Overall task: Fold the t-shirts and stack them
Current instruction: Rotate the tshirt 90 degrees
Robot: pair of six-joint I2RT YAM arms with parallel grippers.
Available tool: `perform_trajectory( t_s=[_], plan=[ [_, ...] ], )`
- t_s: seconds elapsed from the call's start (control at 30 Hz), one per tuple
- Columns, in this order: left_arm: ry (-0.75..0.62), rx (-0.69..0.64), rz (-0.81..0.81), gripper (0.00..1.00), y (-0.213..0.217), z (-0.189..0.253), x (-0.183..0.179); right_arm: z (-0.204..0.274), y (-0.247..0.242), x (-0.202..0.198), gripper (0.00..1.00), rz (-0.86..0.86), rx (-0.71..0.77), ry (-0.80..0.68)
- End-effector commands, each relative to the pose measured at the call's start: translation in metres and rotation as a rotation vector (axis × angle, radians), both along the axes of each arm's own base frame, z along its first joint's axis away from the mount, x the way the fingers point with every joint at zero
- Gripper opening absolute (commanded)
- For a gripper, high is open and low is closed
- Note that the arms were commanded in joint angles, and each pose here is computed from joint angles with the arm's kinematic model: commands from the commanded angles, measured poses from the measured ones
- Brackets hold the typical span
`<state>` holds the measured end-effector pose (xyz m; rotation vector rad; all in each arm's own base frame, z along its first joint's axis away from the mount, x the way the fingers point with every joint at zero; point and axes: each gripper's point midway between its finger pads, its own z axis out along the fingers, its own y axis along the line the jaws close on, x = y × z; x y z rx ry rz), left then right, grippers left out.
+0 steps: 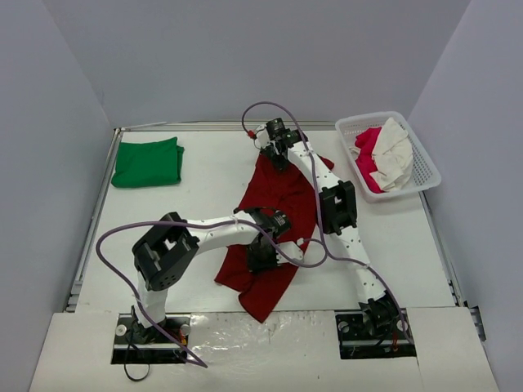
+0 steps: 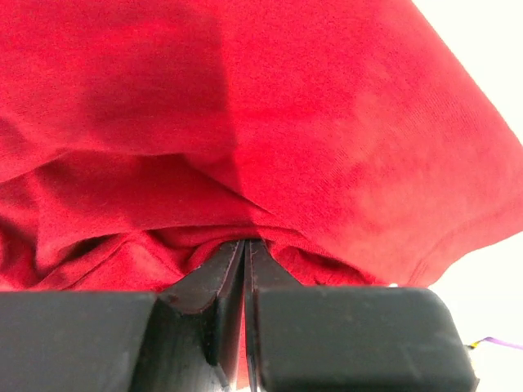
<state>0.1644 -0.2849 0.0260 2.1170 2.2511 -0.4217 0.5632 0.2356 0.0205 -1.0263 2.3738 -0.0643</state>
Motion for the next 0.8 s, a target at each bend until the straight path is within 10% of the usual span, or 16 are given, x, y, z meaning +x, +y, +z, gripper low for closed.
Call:
perform_trajectory(
  t_s=[0.0,0.77],
  plan=[
    [0.128,-0.016,-0.007,0.02,-0.011,0.003,-0.035,-0.013,0.014,-0.009,0.0,0.033,0.019,0.036],
    [0.224,-0.244,-0.123,0.02,-0.067,0.058,-0.064,0.085,0.061,0.012,0.04,0.121,0.089,-0.234]
  ],
)
